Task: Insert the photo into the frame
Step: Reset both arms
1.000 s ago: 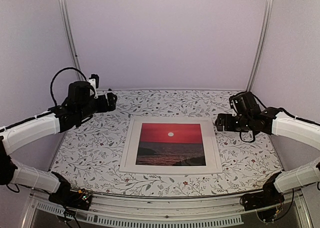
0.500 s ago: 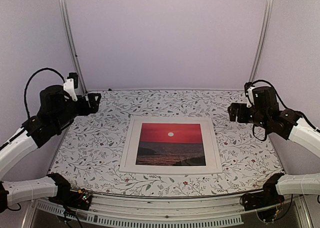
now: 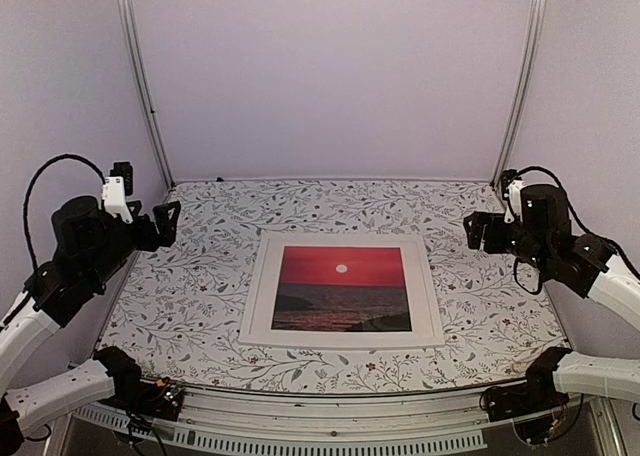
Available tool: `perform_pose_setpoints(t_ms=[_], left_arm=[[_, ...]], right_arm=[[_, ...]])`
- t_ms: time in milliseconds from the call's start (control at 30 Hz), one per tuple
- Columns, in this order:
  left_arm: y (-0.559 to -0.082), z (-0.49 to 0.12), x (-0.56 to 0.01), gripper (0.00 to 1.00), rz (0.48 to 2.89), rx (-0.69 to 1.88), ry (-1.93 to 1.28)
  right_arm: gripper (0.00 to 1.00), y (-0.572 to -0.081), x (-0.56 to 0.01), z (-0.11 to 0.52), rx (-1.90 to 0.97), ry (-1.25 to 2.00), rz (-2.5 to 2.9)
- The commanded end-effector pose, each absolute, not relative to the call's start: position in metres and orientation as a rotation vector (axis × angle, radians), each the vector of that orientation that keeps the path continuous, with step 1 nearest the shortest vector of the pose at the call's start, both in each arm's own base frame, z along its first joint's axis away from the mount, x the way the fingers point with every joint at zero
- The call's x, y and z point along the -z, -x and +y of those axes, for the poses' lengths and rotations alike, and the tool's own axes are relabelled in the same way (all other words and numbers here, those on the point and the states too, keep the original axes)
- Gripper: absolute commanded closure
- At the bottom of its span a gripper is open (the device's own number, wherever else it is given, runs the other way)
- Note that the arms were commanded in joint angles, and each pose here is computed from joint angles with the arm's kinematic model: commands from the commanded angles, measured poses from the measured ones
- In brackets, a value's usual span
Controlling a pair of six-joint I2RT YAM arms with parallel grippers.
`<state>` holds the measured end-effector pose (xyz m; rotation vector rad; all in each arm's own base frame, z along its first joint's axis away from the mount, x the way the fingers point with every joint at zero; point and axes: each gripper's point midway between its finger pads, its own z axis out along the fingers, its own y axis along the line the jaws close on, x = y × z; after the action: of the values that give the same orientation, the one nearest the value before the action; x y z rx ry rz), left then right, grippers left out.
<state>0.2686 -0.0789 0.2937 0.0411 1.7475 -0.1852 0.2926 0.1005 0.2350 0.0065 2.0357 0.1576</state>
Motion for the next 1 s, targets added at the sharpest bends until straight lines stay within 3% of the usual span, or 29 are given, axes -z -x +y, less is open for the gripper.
perform_pose_setpoints(t_ms=[0,967], left_arm=[[-0.2692,-0.0738,-0.2918,0.0,1.74,0.143,-0.043],[-0.2699,-0.0786,-0.2829,0.0,1.766,0.183,-0.052]], right_arm=[[0.01,-0.2935,-0.2411,0.0948,-0.144,-0.026,1.996],[0.01,-0.2935,-0.2383,0.0955,-0.144,-0.019,2.002]])
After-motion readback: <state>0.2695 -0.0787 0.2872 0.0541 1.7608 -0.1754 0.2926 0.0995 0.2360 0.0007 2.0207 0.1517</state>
